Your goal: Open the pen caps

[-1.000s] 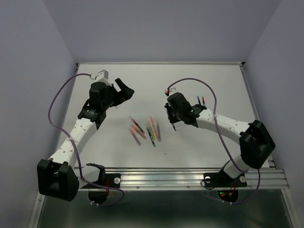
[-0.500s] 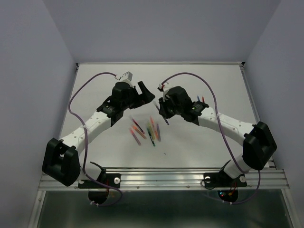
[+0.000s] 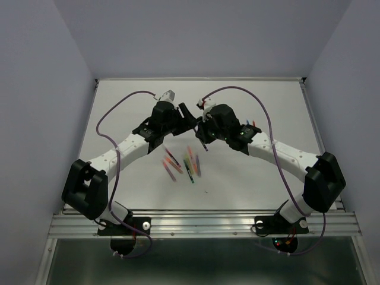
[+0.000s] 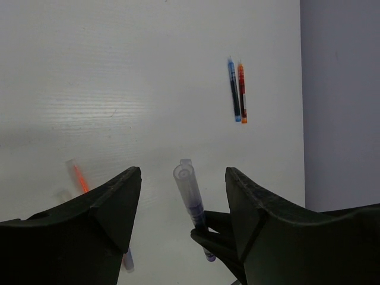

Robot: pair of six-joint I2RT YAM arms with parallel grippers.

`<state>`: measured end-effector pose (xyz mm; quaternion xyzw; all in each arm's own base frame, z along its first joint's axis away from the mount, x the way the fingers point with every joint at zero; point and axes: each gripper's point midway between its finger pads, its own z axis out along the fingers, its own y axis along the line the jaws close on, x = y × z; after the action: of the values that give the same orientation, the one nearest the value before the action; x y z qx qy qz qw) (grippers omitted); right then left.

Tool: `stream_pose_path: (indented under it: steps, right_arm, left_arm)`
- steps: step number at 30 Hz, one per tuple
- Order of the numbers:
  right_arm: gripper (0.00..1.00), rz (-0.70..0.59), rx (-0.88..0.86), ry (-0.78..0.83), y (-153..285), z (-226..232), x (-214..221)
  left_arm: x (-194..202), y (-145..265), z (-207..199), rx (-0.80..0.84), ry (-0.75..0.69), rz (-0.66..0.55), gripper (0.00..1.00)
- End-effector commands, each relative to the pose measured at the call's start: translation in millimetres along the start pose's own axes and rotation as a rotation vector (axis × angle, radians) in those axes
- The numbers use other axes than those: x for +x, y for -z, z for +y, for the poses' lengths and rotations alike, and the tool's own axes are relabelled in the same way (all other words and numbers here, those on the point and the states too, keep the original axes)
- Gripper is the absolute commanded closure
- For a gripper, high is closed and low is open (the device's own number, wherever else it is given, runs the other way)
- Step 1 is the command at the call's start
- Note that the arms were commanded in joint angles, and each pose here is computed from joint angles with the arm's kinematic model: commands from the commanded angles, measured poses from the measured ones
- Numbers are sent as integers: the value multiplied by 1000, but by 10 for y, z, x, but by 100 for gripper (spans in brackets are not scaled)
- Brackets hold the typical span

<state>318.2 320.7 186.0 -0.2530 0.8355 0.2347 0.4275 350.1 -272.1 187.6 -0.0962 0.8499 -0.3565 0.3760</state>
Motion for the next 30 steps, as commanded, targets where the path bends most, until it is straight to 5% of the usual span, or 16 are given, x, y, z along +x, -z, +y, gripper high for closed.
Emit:
stream_pose_path:
  steps: [1, 12, 16, 18, 21, 24, 30]
  right_arm:
    - [99, -104, -37, 0, 32, 90, -368]
    - [99, -121, -34, 0, 38, 87, -410]
    - [99, -133, -29, -5, 37, 83, -449]
    - [99, -137, -26, -5, 33, 79, -460]
    - [99, -142, -15, -7, 36, 61, -478]
    - [82, -141, 2, -7, 18, 28, -466]
    - [69, -117, 7, -12, -44, 11, -379]
  left_arm:
    - [-272, 34, -334, 84, 11, -84, 31]
    - [-209, -28, -363, 95, 10, -61, 64]
    - [-185, -38, -399, 108, 7, -51, 80]
    - [-178, -37, -406, 110, 8, -49, 98]
    - [-185, -26, -411, 112, 8, -53, 100]
    - [-209, 0, -419, 116, 13, -67, 100]
    - [-274, 70, -489, 142, 28, -97, 100]
